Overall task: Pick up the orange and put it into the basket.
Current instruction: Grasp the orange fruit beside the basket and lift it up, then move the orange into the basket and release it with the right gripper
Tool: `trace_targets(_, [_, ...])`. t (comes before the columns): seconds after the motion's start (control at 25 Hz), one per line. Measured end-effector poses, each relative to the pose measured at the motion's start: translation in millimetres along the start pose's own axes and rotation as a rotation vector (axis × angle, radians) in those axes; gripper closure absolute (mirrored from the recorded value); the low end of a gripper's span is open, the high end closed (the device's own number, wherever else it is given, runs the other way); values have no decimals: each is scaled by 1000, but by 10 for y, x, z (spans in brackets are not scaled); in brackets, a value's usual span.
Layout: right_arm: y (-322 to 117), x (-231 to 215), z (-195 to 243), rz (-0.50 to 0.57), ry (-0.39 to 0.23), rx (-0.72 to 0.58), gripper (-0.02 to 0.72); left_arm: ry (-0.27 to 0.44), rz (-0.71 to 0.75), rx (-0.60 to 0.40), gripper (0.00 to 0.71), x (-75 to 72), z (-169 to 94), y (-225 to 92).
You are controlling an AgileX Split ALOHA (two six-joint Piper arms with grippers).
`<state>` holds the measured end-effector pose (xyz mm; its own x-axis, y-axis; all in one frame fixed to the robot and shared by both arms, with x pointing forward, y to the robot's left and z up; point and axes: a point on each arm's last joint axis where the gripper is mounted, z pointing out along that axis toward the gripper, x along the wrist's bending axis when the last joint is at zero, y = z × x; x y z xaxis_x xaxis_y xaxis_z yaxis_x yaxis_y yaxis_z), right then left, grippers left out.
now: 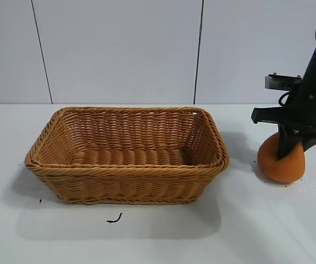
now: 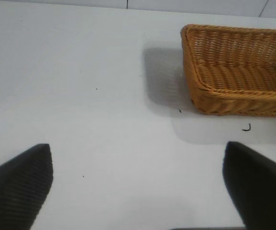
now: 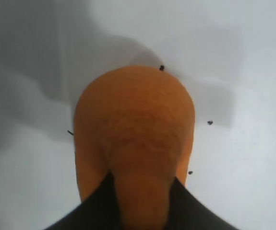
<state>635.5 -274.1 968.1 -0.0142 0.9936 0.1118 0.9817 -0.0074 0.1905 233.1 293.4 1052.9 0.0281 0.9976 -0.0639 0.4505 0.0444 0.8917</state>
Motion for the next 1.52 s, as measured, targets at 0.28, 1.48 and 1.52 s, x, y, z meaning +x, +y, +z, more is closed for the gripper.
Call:
trace_targets(0.28, [175,94,-715,-35,15,-98,608,1,1,-1,18,1,0,1])
trace_targets(1.48, [-201,2278,-488,-436,239,-238,608,1,1,-1,18,1,0,1])
trace_targets(1.52, [-195,2287,-380,-435,232,-217,608,1,1,-1,18,1,0,1])
